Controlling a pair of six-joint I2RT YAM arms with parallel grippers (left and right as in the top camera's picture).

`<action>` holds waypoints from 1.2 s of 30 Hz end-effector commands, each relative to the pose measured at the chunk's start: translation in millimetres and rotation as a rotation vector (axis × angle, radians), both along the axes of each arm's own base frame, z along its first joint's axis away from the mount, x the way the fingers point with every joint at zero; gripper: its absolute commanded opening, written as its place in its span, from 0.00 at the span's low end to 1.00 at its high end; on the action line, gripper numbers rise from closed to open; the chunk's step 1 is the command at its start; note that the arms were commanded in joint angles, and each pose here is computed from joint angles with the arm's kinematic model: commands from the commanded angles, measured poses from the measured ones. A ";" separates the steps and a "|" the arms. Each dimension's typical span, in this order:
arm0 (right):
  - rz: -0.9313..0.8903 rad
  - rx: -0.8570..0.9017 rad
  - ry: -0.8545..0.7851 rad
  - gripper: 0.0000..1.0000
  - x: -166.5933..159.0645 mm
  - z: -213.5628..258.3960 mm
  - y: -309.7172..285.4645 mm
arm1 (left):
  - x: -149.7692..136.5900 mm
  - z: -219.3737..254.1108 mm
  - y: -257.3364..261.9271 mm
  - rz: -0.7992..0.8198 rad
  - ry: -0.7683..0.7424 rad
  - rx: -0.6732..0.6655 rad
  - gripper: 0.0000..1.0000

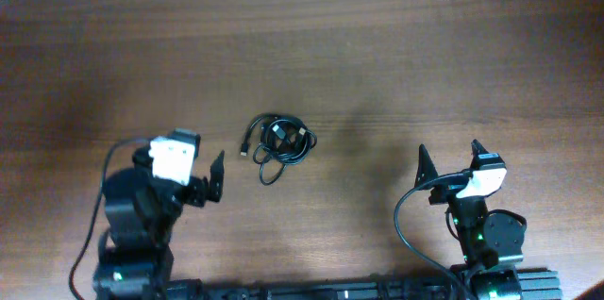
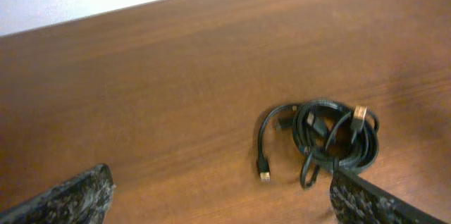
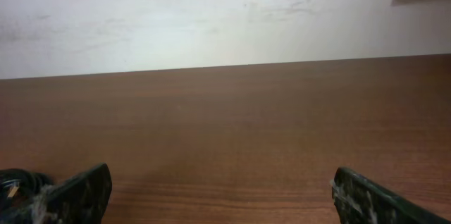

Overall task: Untangle cables
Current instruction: 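Move the left gripper forward over the black cable coil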

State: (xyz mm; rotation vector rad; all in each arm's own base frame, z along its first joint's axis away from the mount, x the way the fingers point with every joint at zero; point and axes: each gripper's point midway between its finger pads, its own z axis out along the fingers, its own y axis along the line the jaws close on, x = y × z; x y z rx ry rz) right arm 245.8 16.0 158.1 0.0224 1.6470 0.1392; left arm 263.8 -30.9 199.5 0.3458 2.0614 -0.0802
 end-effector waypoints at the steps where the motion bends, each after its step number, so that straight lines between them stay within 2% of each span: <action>1: -0.013 0.003 0.002 0.98 -0.2 -1.4 -2.5 | 10.9 16.7 -10.8 -0.086 0.075 0.004 0.99; 9: -0.013 0.003 0.002 0.98 -0.2 -1.4 -2.5 | 21.9 4.5 -24.4 -0.148 0.433 -0.053 0.99; 18: -0.013 0.003 0.002 0.99 -0.2 -1.4 -2.5 | 24.5 -45.8 -91.0 -0.359 0.645 -0.002 0.99; 25: -0.013 0.003 0.002 0.98 -0.2 -1.4 -2.5 | 10.4 -77.8 -128.0 -0.468 0.791 -0.047 0.99; 29: -0.013 0.003 0.002 0.98 -0.2 -1.4 -2.5 | 12.3 -93.2 -128.2 -0.384 0.866 -0.075 0.99; 33: -0.013 0.003 0.002 0.99 -0.2 -1.4 -2.5 | 30.9 -114.4 -93.6 -0.029 0.904 -0.021 0.99; 36: -0.013 0.003 0.002 0.98 -0.2 -1.4 -2.5 | 40.2 -120.6 -84.9 0.150 0.907 -0.069 0.99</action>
